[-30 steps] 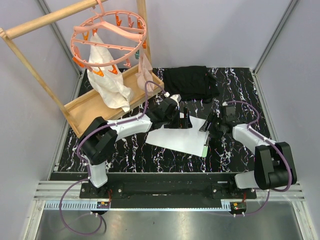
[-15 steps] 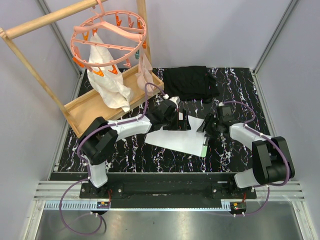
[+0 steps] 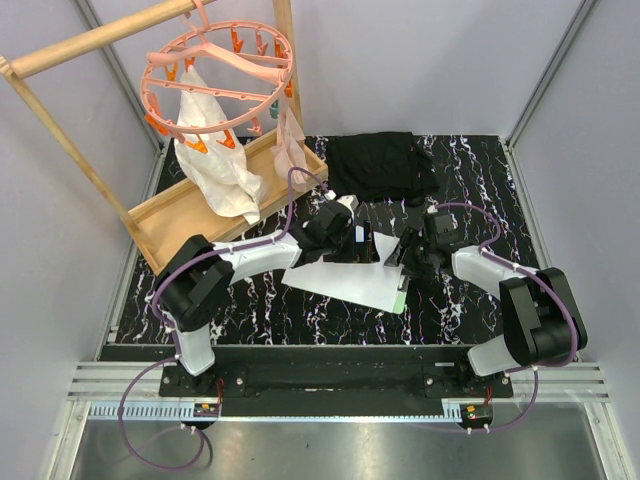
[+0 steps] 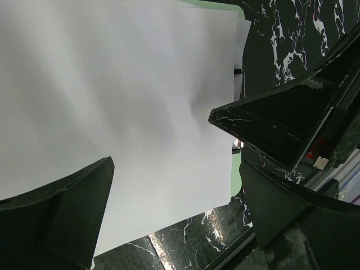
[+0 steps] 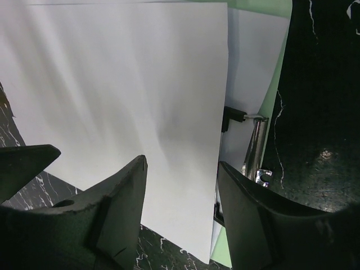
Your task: Put the files into the folder
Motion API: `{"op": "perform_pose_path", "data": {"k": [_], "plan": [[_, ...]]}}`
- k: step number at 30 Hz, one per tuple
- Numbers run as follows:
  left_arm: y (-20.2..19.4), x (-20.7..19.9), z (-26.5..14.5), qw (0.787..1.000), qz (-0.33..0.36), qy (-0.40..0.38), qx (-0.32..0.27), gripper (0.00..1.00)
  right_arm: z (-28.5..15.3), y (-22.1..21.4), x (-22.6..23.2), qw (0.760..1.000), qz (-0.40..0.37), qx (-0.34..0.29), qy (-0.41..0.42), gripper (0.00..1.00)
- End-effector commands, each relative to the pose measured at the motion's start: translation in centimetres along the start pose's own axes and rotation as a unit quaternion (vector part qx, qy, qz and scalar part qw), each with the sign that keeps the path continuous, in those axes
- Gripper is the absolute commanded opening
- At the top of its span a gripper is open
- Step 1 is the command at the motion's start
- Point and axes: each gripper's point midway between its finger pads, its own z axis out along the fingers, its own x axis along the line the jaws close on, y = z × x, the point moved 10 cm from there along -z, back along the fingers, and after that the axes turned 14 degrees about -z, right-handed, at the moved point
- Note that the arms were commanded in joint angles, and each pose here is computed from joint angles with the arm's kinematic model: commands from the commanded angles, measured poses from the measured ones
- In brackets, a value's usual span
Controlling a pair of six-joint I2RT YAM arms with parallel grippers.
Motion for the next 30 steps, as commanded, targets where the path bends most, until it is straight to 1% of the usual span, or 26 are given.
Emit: {"op": "perform_pose_path", "data": {"k": [1, 13, 23, 25, 30], "plan": [[1.2, -1.4, -1.4, 0.999, 0.013, -0.033, -0.032, 0.98, -0.4, 1.5, 1.4, 0.999, -0.006, -0.028, 0.028, 0.62], [1.4, -1.7, -2.0, 0.999, 0.017, -0.033, -0.040, 0.98, -1.6, 2.3, 2.6, 0.998, -0.016, -0.046, 0.037, 0.62], [1.8, -1.6, -2.8, 0.998, 0.014, -0.031, -0.057, 0.99, -0.4, 2.8, 3.3, 0.998, -0.014, -0.035, 0.055, 0.63], [1.9, -1.5, -2.7, 0.998, 0.013, -0.030, -0.056, 0.99, -0.3, 2.7, 3.2, 0.998, -0.008, -0.031, 0.046, 0.63], [1.9, -1.4, -2.2, 0.999, 0.010, -0.035, -0.040, 0.99, -1.2, 1.9, 2.2, 1.000, -0.008, -0.024, -0.011, 0.66]]}}
